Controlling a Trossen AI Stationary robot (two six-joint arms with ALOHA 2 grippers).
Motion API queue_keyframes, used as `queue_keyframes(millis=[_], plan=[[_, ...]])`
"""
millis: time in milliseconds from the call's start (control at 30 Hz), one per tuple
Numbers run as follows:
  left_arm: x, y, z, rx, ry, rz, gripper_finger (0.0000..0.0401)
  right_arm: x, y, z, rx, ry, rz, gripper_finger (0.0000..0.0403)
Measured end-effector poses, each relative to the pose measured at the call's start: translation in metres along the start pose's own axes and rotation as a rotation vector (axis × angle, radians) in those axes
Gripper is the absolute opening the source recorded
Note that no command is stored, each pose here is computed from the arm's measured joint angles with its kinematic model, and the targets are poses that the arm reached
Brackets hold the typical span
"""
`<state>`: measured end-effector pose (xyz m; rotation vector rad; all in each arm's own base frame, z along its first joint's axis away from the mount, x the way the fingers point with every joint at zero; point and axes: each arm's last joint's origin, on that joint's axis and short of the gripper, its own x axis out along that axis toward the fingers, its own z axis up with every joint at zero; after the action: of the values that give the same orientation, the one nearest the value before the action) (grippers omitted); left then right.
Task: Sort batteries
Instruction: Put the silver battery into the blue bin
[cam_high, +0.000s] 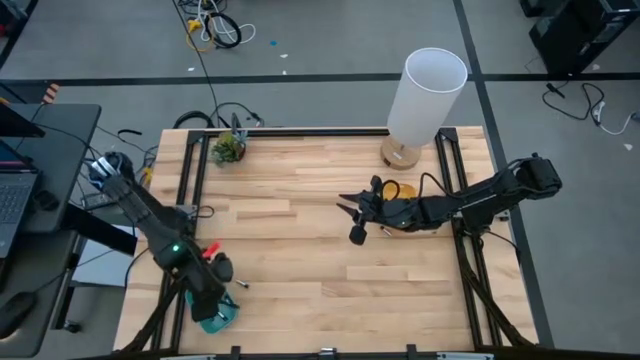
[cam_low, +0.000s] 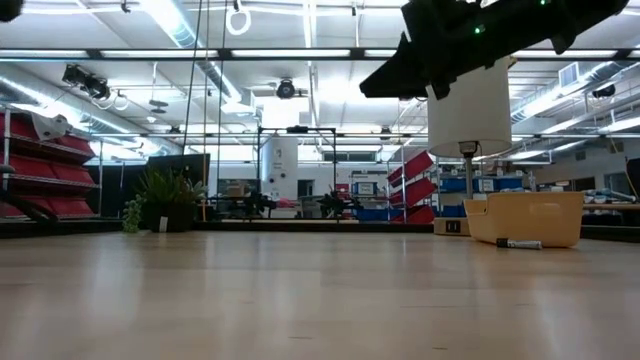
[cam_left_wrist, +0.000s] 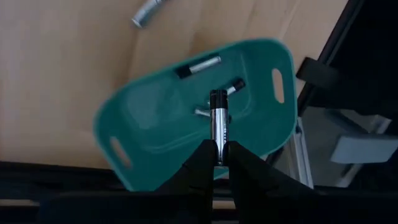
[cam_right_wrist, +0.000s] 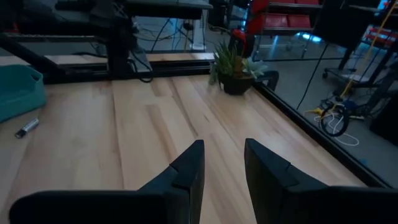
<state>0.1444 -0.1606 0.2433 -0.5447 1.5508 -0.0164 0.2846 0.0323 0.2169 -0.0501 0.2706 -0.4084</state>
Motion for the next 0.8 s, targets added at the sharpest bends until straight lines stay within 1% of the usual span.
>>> queue_keyframes(millis=[267, 333, 400, 567, 633, 700, 800], plan=[[0.032, 0.000, -0.013, -0.080, -0.001, -0.092, 0.0048, 0.000, 0.000, 0.000, 0.045, 0.000, 0.003, 0.0100], [0.037, 0.000, -0.016, -0.108, -0.002, -0.106, 0.0051, 0.000, 0.001, 0.000, 0.063, 0.001, 0.022, 0.0100], [0.040, 0.002, -0.018, -0.134, -0.015, -0.093, 0.0062, 0.000, 0.002, 0.000, 0.077, 0.004, 0.051, 0.0100], [0.042, 0.004, -0.021, -0.133, -0.064, -0.059, 0.0107, -0.004, 0.009, -0.001, 0.093, 0.009, 0.102, 0.0100], [0.042, 0.005, -0.020, -0.132, -0.084, -0.049, 0.0125, -0.007, 0.013, -0.001, 0.085, 0.010, 0.120, 0.0100], [0.042, 0.006, -0.020, -0.121, -0.093, -0.041, 0.0140, -0.008, 0.016, -0.001, 0.052, 0.010, 0.132, 0.0100], [0.042, 0.010, -0.017, -0.086, -0.112, 0.002, 0.0153, -0.009, 0.017, -0.003, 0.016, 0.022, 0.135, 0.0100]])
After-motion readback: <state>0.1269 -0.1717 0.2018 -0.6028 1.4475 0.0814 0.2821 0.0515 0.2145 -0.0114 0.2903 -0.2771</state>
